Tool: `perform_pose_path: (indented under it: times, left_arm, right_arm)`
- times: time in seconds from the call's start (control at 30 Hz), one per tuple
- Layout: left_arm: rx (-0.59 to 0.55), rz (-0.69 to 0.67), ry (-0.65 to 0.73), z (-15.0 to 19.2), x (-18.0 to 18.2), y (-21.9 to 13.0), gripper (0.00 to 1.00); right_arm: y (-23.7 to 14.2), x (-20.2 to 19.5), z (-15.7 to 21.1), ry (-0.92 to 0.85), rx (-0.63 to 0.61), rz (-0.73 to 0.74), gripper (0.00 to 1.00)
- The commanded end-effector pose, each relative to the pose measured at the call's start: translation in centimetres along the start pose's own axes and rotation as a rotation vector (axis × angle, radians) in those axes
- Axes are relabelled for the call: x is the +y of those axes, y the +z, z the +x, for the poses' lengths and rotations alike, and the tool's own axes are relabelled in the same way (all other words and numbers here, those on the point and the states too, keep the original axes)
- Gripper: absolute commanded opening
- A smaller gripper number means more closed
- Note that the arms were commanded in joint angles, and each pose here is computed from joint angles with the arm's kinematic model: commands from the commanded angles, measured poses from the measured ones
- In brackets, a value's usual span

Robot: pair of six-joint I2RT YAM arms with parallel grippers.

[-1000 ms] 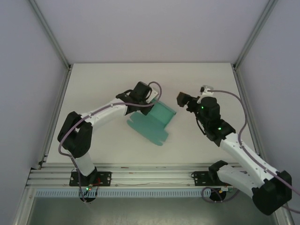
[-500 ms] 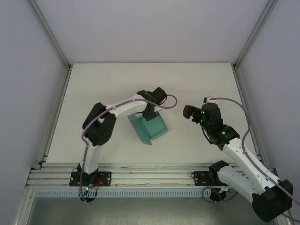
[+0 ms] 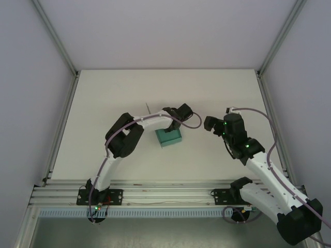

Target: Assemble paper box

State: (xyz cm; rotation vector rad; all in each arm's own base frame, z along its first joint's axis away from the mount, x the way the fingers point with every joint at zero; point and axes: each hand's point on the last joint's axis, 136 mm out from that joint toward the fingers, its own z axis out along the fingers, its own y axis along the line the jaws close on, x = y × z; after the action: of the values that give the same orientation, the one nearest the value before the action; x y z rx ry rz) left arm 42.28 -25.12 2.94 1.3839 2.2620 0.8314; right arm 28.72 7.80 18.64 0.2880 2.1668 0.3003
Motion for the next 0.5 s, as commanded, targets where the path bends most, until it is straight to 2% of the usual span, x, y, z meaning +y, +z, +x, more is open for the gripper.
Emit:
perform_pose_path:
  times: [0.0, 0.03, 0.07, 0.17, 0.27, 0.37, 0.47]
  left_arm:
    - [-0.027, 0.025, 0.011, -0.9, -2.7, 2.9, 0.0]
    - [-0.049, 0.049, 0.002, -1.3, -2.4, 2.2, 0.0]
    - [-0.073, 0.07, -0.004, -1.6, -2.0, 1.4, 0.08]
    - [-0.145, 0.09, -0.021, -2.2, 0.1, -1.5, 0.45]
    - [-0.198, 0.112, -0.029, -2.4, 1.9, -4.6, 0.61]
    - [-0.264, 0.144, -0.045, -2.5, 3.4, -7.7, 0.7]
    - [-0.343, 0.166, -0.08, -2.9, 4.7, -10.6, 0.92]
  right_arm:
    - [-0.2, -0.5, -0.8, 0.001, -0.012, 0.036, 1.0]
    - [-0.2, -0.6, -0.8, -0.001, -0.004, 0.039, 1.0]
    - [-0.2, -0.5, -0.9, -0.003, -0.001, 0.04, 1.0]
    - [-0.5, -0.5, -0.9, -0.014, 0.008, 0.038, 1.0]
    - [-0.8, -0.5, -0.8, -0.024, 0.016, 0.029, 1.0]
    - [-1.2, -0.4, -0.9, -0.033, 0.019, 0.025, 1.0]
    - [-1.3, -0.6, -1.0, -0.05, 0.016, 0.034, 1.0]
